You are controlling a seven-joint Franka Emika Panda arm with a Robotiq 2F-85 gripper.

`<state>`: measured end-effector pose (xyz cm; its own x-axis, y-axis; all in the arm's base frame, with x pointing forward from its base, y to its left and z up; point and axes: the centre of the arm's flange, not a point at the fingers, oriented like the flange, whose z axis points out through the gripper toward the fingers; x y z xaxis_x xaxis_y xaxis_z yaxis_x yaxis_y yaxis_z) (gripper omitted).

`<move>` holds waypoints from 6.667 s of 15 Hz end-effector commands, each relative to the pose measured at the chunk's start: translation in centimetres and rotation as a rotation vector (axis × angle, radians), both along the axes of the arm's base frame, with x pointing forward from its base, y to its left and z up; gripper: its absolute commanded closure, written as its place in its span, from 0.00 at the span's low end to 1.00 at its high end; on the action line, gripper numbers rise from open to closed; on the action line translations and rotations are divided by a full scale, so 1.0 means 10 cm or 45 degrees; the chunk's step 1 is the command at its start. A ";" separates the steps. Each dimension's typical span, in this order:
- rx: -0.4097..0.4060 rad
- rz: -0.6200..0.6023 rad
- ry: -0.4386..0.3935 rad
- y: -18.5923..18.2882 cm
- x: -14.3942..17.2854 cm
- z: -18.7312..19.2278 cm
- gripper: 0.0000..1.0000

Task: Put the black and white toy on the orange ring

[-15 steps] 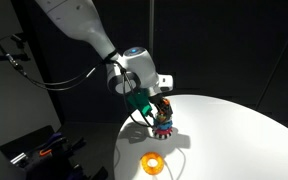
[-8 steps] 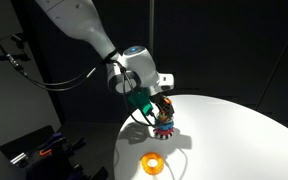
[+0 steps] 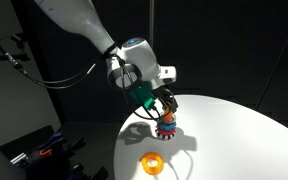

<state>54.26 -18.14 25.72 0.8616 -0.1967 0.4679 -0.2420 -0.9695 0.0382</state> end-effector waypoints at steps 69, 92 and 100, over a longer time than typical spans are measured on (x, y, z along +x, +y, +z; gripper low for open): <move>0.142 -0.180 0.334 -0.79 -1.40 -0.84 0.00; 0.272 -0.072 0.839 -0.10 -1.00 0.94 0.00; 0.283 -0.001 0.796 0.19 -1.16 1.63 0.00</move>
<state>43.38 -17.39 38.94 0.9483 -0.2458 -0.2008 -0.2540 -0.9671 -0.0155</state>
